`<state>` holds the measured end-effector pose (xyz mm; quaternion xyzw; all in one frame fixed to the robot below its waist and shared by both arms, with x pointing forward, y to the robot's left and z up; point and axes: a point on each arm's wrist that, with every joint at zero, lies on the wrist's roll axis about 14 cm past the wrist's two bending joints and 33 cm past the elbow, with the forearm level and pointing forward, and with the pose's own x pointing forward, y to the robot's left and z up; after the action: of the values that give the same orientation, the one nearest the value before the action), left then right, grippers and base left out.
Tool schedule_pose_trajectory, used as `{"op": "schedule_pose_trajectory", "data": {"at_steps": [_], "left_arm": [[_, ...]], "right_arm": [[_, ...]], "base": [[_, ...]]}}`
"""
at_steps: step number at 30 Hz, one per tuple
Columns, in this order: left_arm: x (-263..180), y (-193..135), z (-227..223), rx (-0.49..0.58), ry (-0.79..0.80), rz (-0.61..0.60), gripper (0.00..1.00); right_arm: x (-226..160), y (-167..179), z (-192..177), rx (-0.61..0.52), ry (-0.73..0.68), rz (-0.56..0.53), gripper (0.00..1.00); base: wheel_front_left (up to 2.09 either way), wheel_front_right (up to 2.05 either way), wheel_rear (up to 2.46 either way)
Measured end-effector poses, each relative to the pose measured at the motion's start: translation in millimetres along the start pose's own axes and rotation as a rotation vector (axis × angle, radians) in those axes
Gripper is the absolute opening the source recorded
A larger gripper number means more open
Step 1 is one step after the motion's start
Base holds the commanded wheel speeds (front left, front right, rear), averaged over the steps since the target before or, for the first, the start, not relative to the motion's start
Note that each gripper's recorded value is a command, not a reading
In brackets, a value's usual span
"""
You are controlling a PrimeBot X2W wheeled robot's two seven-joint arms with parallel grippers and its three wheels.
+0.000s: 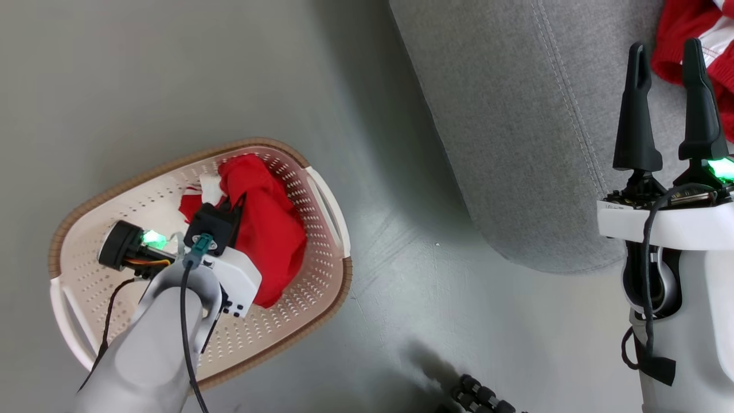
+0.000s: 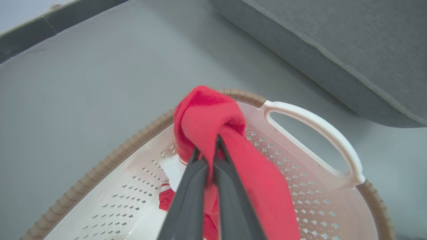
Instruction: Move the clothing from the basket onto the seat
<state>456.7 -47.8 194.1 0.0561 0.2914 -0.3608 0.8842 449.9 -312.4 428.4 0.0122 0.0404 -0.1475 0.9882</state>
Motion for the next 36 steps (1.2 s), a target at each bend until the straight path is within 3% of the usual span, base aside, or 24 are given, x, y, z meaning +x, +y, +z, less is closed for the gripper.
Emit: {"op": "schedule_pose_trajectory", "data": {"at_steps": [19,27,36], "left_arm": [[-45,42,97,-0.015,-0.252,0.169,0.00],[-83,66,158,0.021,-0.418,0.262,0.00],[-134,77,183,0.061,-0.495,0.334,0.00]], "right_arm": [[8,31,36,-0.012,-0.103,0.088,1.00],[5,51,49,0.009,-0.129,0.140,1.00],[-4,68,65,-0.005,-0.163,0.190,1.00]], "base": [[0.00,0.00,0.00],[0.00,0.00,0.00],[0.00,0.00,0.00]]}}
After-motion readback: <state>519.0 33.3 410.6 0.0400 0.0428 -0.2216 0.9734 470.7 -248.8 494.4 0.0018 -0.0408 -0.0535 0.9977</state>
